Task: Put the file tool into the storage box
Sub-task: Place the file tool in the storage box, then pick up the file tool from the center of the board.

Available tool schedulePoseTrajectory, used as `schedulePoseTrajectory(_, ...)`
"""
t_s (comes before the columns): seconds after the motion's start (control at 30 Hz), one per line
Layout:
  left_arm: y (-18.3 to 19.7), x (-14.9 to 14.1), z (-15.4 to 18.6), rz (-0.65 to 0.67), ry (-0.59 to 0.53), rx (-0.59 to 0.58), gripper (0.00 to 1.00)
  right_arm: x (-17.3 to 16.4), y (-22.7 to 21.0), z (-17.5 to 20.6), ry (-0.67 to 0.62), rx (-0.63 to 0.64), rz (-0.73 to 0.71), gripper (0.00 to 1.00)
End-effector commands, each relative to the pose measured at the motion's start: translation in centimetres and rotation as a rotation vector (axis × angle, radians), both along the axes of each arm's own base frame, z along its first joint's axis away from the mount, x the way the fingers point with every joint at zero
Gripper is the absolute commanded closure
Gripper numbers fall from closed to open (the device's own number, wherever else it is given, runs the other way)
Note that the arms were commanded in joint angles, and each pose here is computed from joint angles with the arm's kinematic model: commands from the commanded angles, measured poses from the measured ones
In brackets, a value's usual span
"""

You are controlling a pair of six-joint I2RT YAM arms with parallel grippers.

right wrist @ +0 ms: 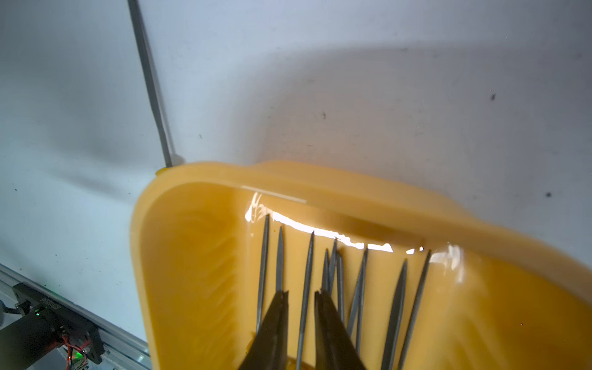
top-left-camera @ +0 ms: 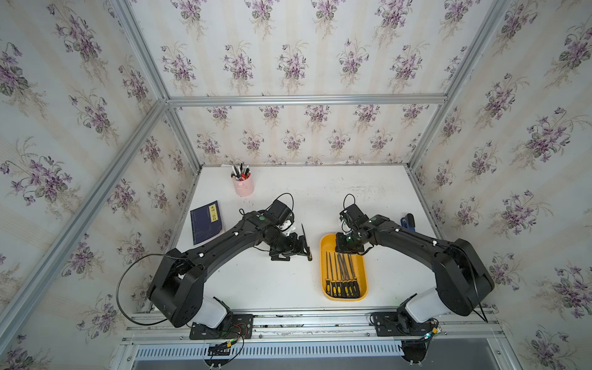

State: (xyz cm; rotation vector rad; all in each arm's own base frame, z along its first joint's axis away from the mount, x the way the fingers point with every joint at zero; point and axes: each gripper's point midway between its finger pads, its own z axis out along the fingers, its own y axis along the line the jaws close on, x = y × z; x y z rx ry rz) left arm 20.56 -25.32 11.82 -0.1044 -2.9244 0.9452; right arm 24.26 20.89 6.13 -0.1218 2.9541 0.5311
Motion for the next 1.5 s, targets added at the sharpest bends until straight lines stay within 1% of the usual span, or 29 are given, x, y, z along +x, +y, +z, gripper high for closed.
schedulePoseTrajectory(0.0, -0.1, 0.5, 0.0, 0.003, -0.019, -0.003, 0.11, 0.4, -0.1, 1.2, -0.022, -0.010, 0.000, 0.78)
schedulePoseTrajectory(0.17, -0.1, 1.1, -0.5, 0.043, -0.005, 0.022, 0.10, 1.3, 0.2, 3.5, -0.069, -0.002, 0.003, 0.77)
schedulePoseTrajectory(0.27, -0.1, 1.5, -1.8, 0.094, 0.039, 0.059, 0.11, 2.1, 0.4, 5.0, -0.101, 0.011, -0.002, 0.76)
schedulePoseTrajectory(0.57, -0.9, 4.5, -4.8, 0.219, 0.082, 0.182, 0.16, 3.4, 1.4, 7.8, -0.144, 0.046, -0.002, 0.76)
schedulePoseTrajectory(0.73, -1.7, 5.4, -6.1, 0.243, 0.100, 0.206, 0.22, 3.2, 1.0, 7.9, -0.145, 0.039, -0.004, 0.76)
schedulePoseTrajectory(0.87, -2.0, 5.3, -6.8, 0.236, 0.121, 0.243, 0.28, 2.9, 0.8, 7.8, -0.145, 0.038, -0.006, 0.76)
schedulePoseTrajectory(1.0, -2.1, 5.3, -7.7, 0.250, 0.113, 0.289, 0.33, 2.9, 0.5, 7.5, -0.143, 0.030, -0.010, 0.76)
schedulePoseTrajectory(1.07, -2.0, 5.1, -8.4, 0.253, 0.138, 0.314, 0.36, 2.9, 0.4, 7.3, -0.141, 0.026, -0.013, 0.76)
schedulePoseTrajectory(1.2, -2.4, 4.8, -9.3, 0.232, 0.150, 0.362, 0.38, 2.9, 0.4, 7.2, -0.141, 0.025, -0.009, 0.76)
schedulePoseTrajectory(1.23, -2.2, 5.0, -9.7, 0.230, 0.133, 0.389, 0.38, 2.9, 0.4, 7.1, -0.142, 0.026, -0.007, 0.76)
schedulePoseTrajectory(1.27, -2.2, 4.9, -10.1, 0.224, 0.138, 0.402, 0.39, 2.9, 0.4, 7.1, -0.142, 0.025, -0.007, 0.76)
schedulePoseTrajectory(1.37, -1.9, 4.6, -11.0, 0.218, 0.155, 0.432, 0.47, 2.9, 0.4, 7.1, -0.144, 0.027, -0.003, 0.76)
schedulePoseTrajectory(1.47, -1.1, 4.2, -11.4, 0.206, 0.155, 0.463, 0.61, 2.8, 0.2, 7.3, -0.154, 0.025, 0.000, 0.76)
